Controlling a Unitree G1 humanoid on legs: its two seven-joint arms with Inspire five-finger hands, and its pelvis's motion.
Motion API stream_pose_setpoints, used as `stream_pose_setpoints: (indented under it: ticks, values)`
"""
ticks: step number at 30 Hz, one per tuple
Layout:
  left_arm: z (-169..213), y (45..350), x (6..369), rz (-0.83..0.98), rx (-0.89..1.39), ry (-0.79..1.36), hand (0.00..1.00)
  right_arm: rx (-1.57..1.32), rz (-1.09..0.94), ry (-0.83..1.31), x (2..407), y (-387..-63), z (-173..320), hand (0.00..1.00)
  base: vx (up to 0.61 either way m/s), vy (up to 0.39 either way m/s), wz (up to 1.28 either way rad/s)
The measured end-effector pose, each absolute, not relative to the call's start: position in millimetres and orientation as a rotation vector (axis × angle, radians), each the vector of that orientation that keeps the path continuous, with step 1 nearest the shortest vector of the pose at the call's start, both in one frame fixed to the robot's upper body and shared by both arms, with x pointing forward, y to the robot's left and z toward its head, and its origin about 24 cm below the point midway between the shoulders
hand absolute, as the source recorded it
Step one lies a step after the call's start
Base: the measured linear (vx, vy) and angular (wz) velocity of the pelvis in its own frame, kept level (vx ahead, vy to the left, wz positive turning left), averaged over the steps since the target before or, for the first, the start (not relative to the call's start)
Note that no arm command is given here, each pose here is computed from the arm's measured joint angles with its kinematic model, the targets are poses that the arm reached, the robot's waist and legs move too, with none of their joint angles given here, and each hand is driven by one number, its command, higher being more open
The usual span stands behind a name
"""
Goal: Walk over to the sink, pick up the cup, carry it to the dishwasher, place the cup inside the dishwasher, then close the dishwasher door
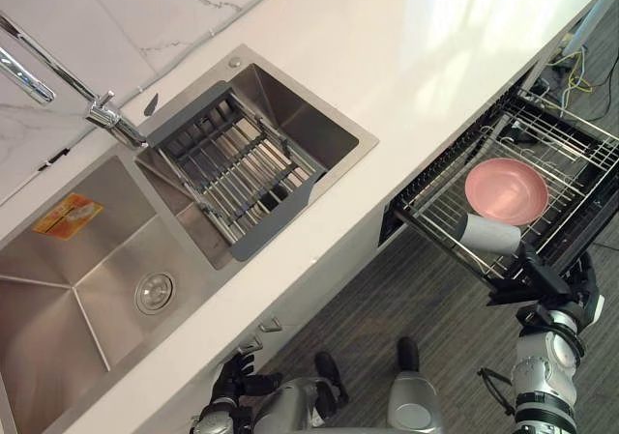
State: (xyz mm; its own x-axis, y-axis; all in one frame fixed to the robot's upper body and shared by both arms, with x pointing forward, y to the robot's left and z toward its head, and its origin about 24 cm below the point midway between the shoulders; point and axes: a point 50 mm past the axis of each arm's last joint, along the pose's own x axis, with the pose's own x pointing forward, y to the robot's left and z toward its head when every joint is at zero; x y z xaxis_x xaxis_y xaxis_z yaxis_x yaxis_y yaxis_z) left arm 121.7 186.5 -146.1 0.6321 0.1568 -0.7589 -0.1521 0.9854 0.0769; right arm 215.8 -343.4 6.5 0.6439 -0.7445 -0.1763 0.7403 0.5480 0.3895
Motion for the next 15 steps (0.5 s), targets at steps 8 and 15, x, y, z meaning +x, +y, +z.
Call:
stream_pose_setpoints:
  ticks: [8,15]
  values:
    - [-142.1,188.6,128.4,0.178,0.013,0.833,0.90,0.405,-0.842,-0.010,227.4,-344.2,14.3,0.90,0.00,-0.004,0.11]
    - [-136.6,191.6,141.6,0.178,0.026,0.791,0.90,0.384,-0.740,-0.050,257.6,-328.7,32.8,0.90,-0.06,-0.014,0.20]
